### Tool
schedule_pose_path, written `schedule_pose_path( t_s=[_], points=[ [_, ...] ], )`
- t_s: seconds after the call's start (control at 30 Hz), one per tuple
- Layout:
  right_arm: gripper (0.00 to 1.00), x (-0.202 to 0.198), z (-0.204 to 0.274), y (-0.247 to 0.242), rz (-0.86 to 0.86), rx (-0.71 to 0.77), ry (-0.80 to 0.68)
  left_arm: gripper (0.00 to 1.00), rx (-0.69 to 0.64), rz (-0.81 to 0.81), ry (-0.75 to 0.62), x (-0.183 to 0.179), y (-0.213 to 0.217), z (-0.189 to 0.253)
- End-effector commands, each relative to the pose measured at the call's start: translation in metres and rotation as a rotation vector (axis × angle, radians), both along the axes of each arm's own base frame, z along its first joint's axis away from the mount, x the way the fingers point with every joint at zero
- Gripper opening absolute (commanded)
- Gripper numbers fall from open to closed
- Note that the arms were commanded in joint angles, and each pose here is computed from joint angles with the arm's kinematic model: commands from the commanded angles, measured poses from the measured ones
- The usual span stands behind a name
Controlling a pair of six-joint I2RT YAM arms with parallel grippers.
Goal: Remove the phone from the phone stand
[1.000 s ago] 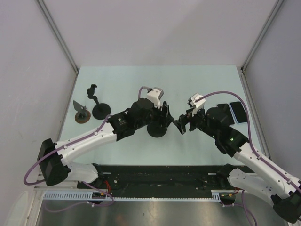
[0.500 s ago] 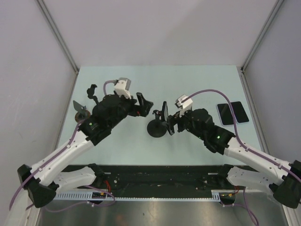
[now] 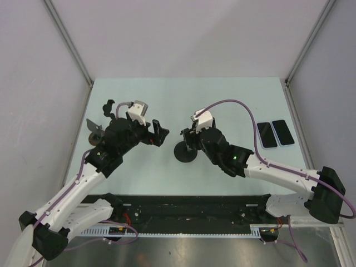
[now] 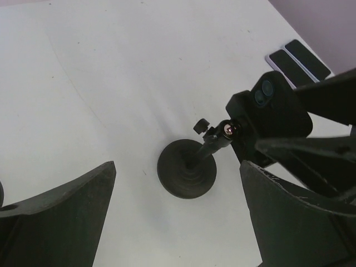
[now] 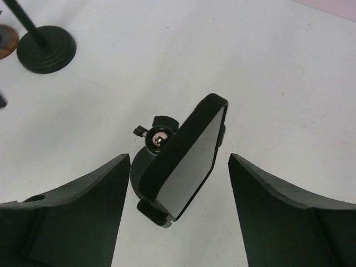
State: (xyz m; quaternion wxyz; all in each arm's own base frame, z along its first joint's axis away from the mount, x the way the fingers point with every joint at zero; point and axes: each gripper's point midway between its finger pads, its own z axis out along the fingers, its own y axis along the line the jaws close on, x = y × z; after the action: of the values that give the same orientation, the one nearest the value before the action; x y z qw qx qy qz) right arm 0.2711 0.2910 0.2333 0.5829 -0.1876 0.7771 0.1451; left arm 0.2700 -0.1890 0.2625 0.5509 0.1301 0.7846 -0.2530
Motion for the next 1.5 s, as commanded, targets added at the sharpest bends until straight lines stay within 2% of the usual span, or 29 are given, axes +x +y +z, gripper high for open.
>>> schedule_pose_path(
  t_s=[0.0,0.1,0.13,0.2,0.23,0.3,0.33,0.43,0.73,0.87,1.17,1.27,1.37,1.4,1.47],
  points=[
    [0.72,0.015,0.030,-0.004,-0.106,0.072,-0.069,0.99,0.054,-0.138,-0.058,-0.008,-0.012,0.000],
    [0.59,0.011,0.028,0.000,-0.071,0.067,-0.058,1.00,0.077,-0.204,-0.066,-0.010,-0.021,-0.004],
    [0.51,0.010,0.028,0.001,-0.058,0.058,-0.059,1.00,0.080,-0.219,-0.057,-0.009,-0.024,-0.007],
    [0.42,0.008,0.029,0.002,-0.035,0.049,-0.058,1.00,0.073,-0.264,-0.048,-0.012,-0.031,-0.009],
    [0.33,0.005,0.032,0.003,-0.010,0.046,-0.065,1.00,0.067,-0.283,-0.050,-0.013,-0.035,-0.009],
    [0.24,0.002,0.035,0.004,0.014,0.045,-0.072,1.00,0.081,-0.318,-0.051,-0.015,-0.044,-0.012],
    [0.15,0.000,0.040,0.004,0.034,0.052,-0.077,1.00,0.085,-0.331,-0.063,-0.016,-0.047,-0.012],
    [0.00,-0.006,0.048,0.005,0.087,0.057,-0.091,1.00,0.112,-0.363,-0.092,-0.016,-0.058,-0.018],
    [0.00,-0.016,0.052,0.003,0.166,0.043,-0.085,1.00,0.132,-0.335,-0.109,-0.002,-0.079,-0.038],
    [0.00,-0.019,0.049,0.004,0.191,0.034,-0.083,0.95,0.082,-0.336,-0.137,0.003,-0.090,-0.047],
    [0.00,-0.026,0.043,0.006,0.237,0.038,-0.075,0.88,0.143,-0.383,-0.134,0.007,-0.106,-0.080],
    [0.00,-0.028,0.042,0.005,0.238,0.040,-0.077,0.79,0.152,-0.388,-0.136,0.007,-0.107,-0.088],
    [0.00,-0.028,0.039,0.004,0.235,0.041,-0.077,0.61,0.147,-0.399,-0.136,0.003,-0.108,-0.093],
    [0.00,-0.028,0.038,0.004,0.235,0.042,-0.078,0.51,0.141,-0.403,-0.145,0.003,-0.109,-0.092],
    [0.00,-0.027,0.034,0.003,0.226,0.036,-0.074,0.42,0.141,-0.412,-0.151,-0.001,-0.111,-0.094]
  ],
)
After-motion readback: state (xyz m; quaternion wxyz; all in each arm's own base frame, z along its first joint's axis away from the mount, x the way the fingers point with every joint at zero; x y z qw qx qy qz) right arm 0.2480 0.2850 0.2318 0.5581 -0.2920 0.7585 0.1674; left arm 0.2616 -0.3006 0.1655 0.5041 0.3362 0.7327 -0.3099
